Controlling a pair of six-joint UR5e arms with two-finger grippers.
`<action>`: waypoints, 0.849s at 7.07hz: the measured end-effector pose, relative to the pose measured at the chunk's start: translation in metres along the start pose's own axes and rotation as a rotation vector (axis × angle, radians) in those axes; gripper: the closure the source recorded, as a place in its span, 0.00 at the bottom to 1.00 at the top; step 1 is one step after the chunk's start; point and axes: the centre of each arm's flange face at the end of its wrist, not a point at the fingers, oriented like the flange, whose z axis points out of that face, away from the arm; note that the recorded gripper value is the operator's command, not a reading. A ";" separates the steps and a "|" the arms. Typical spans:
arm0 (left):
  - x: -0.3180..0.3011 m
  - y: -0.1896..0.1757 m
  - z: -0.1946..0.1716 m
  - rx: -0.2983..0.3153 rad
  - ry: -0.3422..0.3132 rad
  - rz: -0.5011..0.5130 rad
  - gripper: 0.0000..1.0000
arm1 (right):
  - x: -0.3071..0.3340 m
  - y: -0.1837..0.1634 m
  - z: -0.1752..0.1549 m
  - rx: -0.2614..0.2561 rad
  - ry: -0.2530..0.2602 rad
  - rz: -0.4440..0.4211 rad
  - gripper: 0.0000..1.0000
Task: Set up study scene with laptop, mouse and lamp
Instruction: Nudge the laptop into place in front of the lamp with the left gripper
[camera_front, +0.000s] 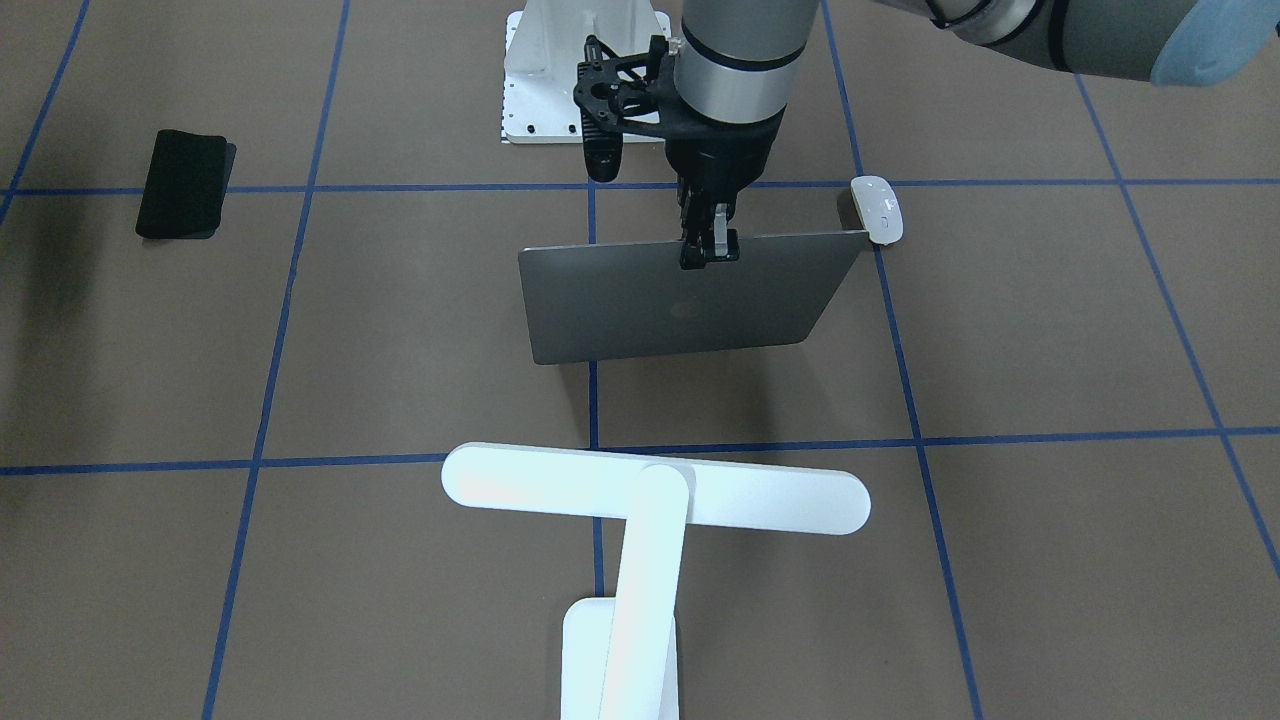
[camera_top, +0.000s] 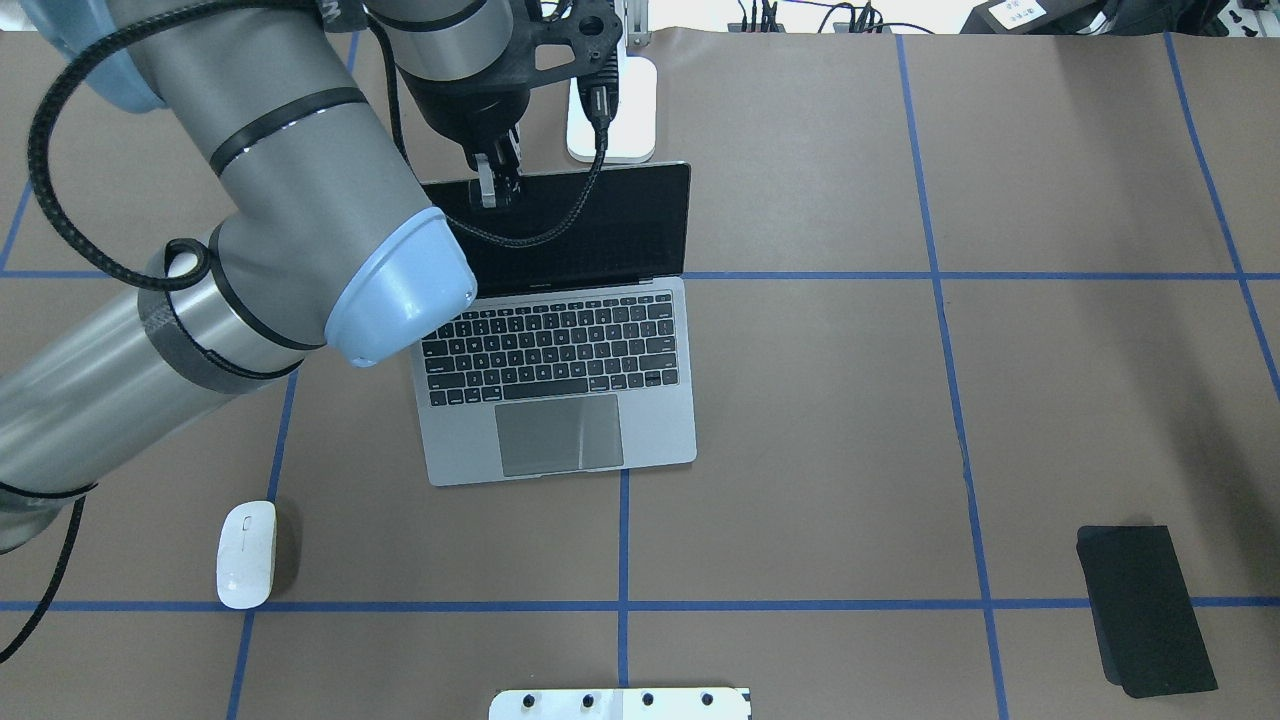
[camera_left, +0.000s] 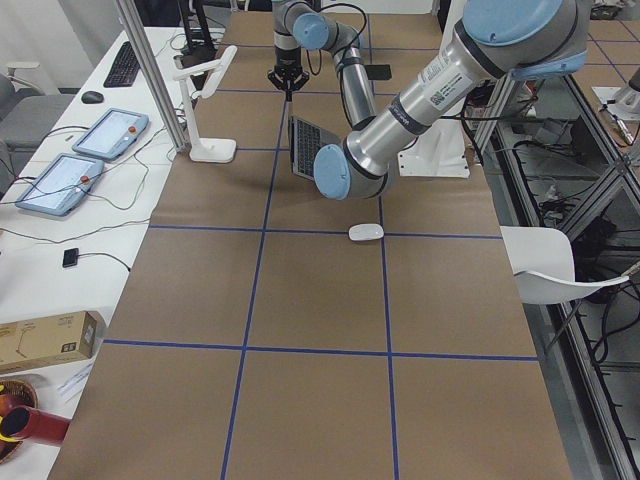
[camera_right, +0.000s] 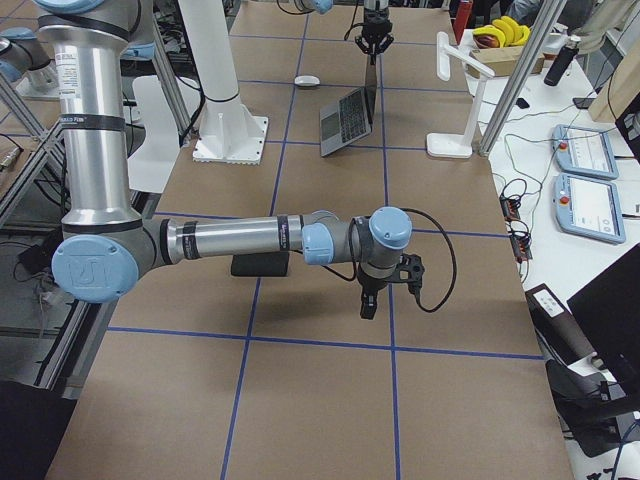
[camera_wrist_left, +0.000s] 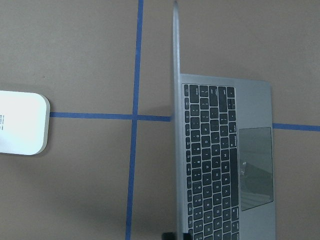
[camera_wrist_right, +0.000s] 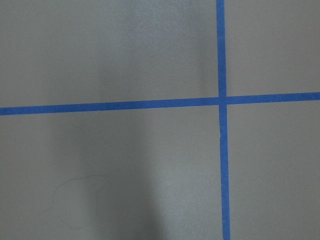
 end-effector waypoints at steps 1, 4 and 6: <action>-0.003 0.000 -0.001 0.002 -0.005 -0.002 1.00 | 0.000 0.000 0.000 0.000 0.000 0.000 0.00; -0.014 0.001 -0.001 0.006 -0.017 -0.009 1.00 | 0.000 0.000 0.000 0.001 0.001 -0.001 0.00; -0.020 -0.002 0.005 0.011 -0.020 -0.014 1.00 | 0.000 0.000 0.000 0.002 0.001 -0.002 0.00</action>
